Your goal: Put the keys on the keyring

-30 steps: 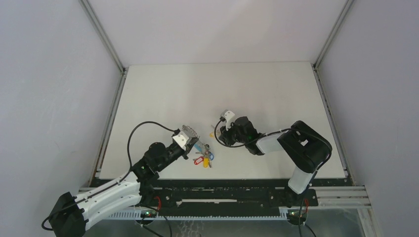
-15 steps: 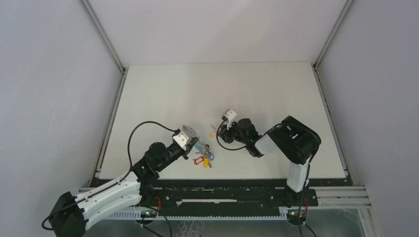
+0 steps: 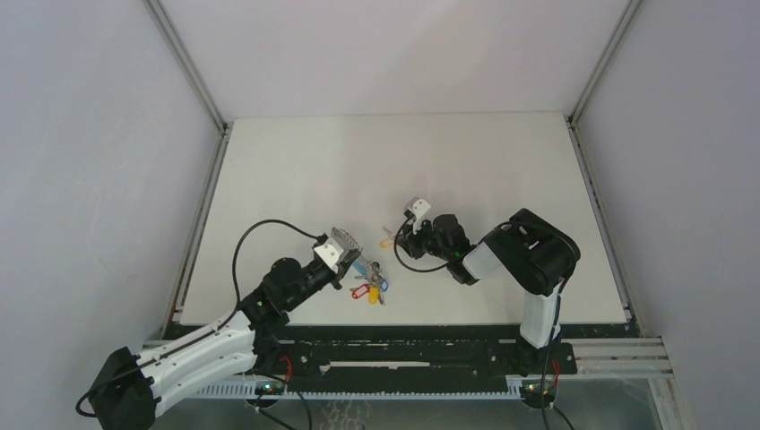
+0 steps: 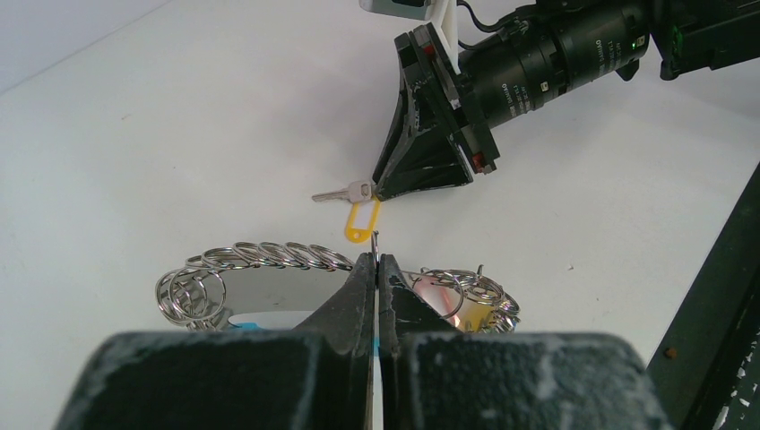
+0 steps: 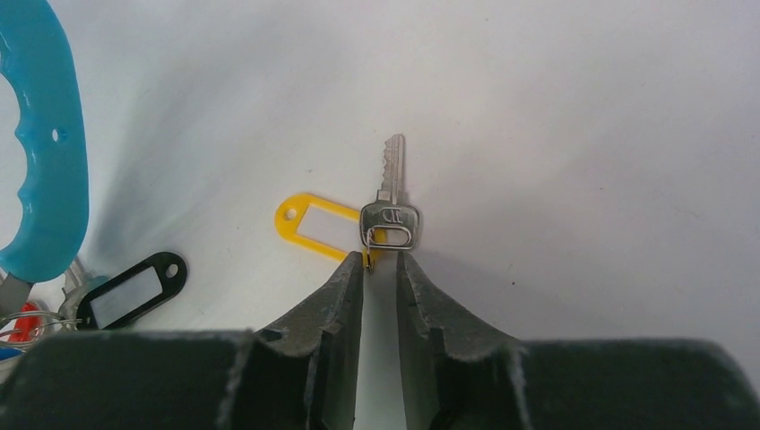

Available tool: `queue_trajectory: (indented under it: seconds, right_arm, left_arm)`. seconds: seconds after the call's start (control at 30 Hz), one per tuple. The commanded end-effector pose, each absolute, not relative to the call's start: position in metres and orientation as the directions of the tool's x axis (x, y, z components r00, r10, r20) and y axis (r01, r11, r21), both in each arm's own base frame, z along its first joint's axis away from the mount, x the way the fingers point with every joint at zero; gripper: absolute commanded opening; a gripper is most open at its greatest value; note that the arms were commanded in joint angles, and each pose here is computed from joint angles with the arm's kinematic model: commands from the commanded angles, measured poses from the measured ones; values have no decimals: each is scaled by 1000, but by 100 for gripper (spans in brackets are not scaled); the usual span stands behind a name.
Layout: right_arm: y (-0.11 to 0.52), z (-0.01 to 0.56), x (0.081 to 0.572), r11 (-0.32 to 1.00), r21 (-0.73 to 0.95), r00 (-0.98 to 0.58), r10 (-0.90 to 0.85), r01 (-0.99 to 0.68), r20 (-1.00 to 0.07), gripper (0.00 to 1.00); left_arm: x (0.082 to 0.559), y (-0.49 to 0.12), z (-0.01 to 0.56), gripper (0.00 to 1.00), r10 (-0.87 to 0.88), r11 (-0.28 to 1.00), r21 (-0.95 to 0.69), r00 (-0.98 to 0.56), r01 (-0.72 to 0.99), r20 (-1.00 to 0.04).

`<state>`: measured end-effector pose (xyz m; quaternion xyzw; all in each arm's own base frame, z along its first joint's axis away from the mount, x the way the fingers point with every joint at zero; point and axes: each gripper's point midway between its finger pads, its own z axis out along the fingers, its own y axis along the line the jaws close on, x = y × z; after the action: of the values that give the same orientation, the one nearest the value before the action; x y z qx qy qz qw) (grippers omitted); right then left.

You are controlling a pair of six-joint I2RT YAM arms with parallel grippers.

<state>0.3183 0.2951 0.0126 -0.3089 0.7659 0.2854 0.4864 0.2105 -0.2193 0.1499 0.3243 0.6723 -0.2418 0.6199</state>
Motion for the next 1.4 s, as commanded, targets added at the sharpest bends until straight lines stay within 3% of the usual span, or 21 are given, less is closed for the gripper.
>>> queue_trajectory:
  seconds: [0.0, 0.17, 0.4, 0.6, 0.73, 0.87, 1.0, 1.2, 1.37]
  right_arm:
    - [302, 21, 324, 626, 126, -297, -176, -770, -939, 17]
    - [301, 26, 322, 618, 122, -294, -185, -777, -938, 0]
    - [280, 29, 296, 639, 123, -399, -307, -760, -864, 0]
    - [246, 35, 248, 696, 166, -600, -445, -699, -665, 0]
    - [236, 55, 213, 733, 255, -715, -421, -630, -558, 0]
    - [212, 70, 189, 798, 189, -786, -469, -573, -404, 0]
    - [204, 88, 171, 816, 188, -820, -477, -546, -316, 0]
    - [195, 90, 178, 817, 132, -821, -528, -561, -217, 0]
    - [201, 77, 203, 792, 89, -790, -581, -604, -197, 0]
  left_arm:
    - [212, -224, 170, 0, 68, 670, 65, 27, 739, -997]
    - [212, -224, 170, 0, 69, 668, 66, 26, 741, -997]
    - [212, -225, 170, 0, 73, 663, 69, 27, 745, -997]
    - [211, -227, 169, 0, 76, 655, 68, 24, 752, -997]
    - [210, -227, 171, 0, 71, 654, 69, 30, 753, -997]
    - [209, -227, 173, 0, 64, 651, 68, 34, 756, -997]
    - [208, -228, 173, 0, 63, 645, 67, 35, 761, -997]
    - [206, -228, 172, 0, 60, 636, 67, 37, 769, -997]
    - [205, -229, 173, 0, 57, 630, 67, 40, 773, -998]
